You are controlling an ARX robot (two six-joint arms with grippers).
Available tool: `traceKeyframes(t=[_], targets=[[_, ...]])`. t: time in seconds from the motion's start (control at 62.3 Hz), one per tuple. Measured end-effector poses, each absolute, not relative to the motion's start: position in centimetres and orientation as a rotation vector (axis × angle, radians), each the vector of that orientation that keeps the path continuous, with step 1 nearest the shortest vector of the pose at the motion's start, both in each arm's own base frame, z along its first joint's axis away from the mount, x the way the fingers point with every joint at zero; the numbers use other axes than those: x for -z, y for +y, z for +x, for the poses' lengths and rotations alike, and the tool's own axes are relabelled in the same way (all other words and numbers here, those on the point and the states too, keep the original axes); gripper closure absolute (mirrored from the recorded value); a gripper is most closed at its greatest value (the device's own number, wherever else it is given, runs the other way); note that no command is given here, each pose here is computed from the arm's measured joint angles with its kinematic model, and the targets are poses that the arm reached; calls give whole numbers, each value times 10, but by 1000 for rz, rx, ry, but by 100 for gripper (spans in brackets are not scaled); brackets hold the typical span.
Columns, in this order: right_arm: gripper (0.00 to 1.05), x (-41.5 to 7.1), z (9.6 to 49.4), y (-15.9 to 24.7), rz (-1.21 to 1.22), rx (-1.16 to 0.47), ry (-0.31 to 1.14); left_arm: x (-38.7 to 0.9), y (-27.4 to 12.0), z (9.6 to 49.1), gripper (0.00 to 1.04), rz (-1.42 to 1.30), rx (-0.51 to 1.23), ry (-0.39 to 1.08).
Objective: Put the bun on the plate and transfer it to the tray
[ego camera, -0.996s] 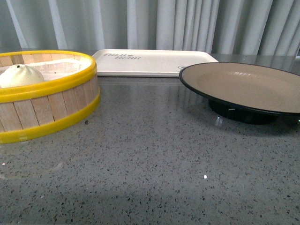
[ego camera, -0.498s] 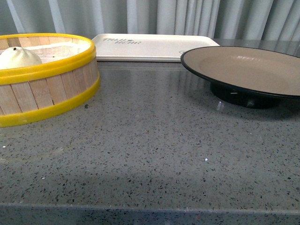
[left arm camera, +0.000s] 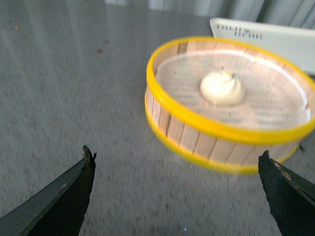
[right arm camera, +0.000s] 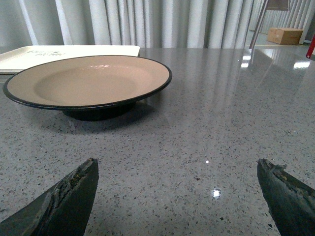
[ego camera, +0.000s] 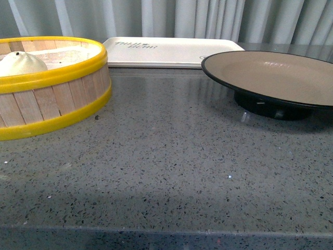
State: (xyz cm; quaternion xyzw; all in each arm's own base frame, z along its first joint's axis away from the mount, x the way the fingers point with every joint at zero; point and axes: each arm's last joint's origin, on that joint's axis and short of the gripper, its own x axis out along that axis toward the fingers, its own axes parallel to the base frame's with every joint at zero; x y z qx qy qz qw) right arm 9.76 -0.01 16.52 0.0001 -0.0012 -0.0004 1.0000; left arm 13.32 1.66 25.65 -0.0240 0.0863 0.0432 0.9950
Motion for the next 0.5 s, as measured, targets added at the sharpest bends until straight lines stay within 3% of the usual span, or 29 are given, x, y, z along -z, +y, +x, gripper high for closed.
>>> traceKeyframes(t=[0.257,0.498], targets=[[8,-165,98,0,0,1,-2,-323,-21,211,7,-18,72,149],[8,-165,98,0,0,1,-2,-317,-66,292,7,54,140,319]])
